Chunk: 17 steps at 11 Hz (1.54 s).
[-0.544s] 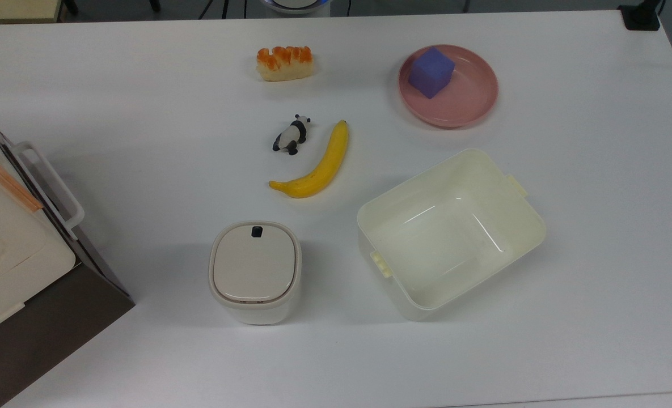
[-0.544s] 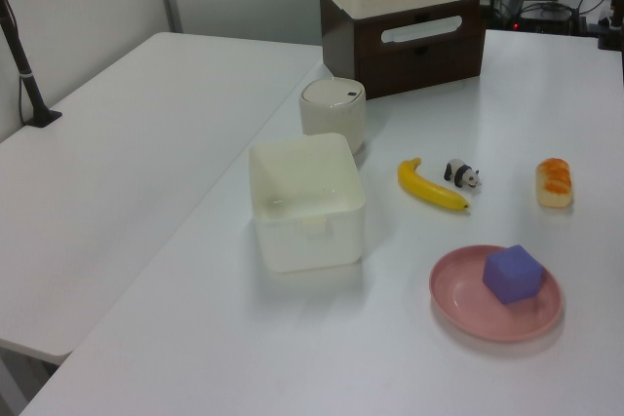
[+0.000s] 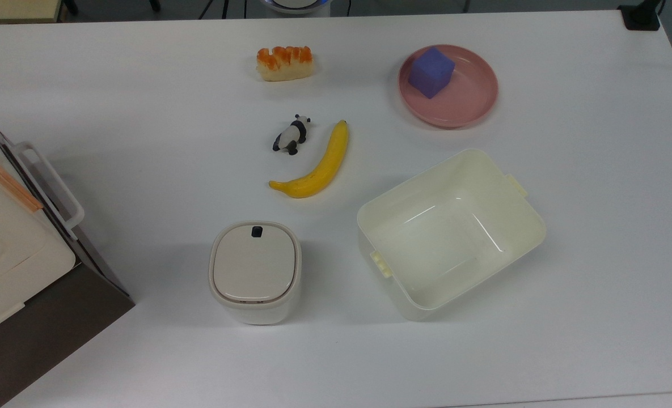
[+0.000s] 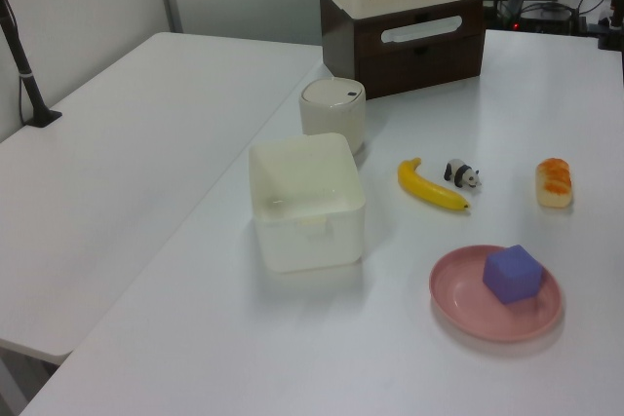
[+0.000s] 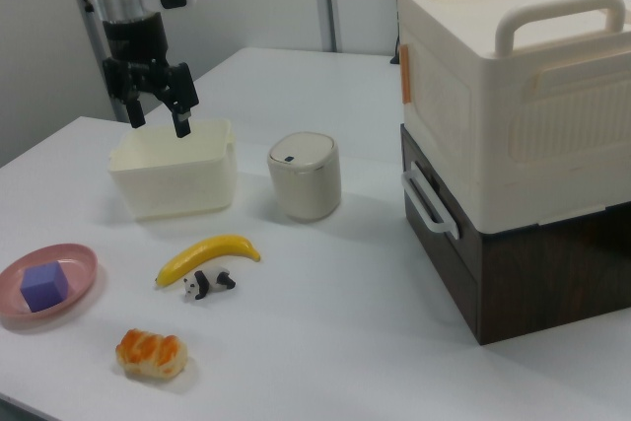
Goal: Slide the drawer open
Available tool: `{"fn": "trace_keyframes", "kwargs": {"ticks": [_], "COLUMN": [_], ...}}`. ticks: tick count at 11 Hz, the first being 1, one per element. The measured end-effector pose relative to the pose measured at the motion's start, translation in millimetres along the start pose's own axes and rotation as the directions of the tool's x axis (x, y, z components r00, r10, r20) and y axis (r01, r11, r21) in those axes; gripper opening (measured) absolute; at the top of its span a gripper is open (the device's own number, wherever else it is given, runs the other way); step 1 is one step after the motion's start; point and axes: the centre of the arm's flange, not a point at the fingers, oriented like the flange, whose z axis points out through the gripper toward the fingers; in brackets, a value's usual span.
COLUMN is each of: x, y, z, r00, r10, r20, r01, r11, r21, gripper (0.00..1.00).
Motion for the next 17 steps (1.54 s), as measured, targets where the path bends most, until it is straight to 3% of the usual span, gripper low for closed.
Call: {"fn": "trace_keyframes", "kwargs": {"ticks": [2, 4, 7, 10, 13, 17], "x": [0.0, 0.4, 9.2, 37.8, 64.3, 88.0], "y": [-0.1, -0.1, 3.6, 27.7, 65.7, 122.4], "z": [0.0, 0.6, 5.8, 27.6, 52.6, 103.8], "r00": [1.000, 0.988, 0.946, 0.895, 0.866, 0.839], "r10": [-0.024, -0.154, -0.323, -0.442, -0.492, -0.535], "r20": [0.000, 0.001, -0.015, -0.049, -0.085, -0.097], "r01": [0.024, 0.154, 0.323, 0.441, 0.487, 0.504], "r11": [1.000, 0.988, 0.946, 0.897, 0.870, 0.833], "r21": [0.000, 0.000, -0.006, -0.032, -0.076, -0.228], "gripper": [1.00, 1.00, 1.00, 1.00, 1.00, 1.00]}}
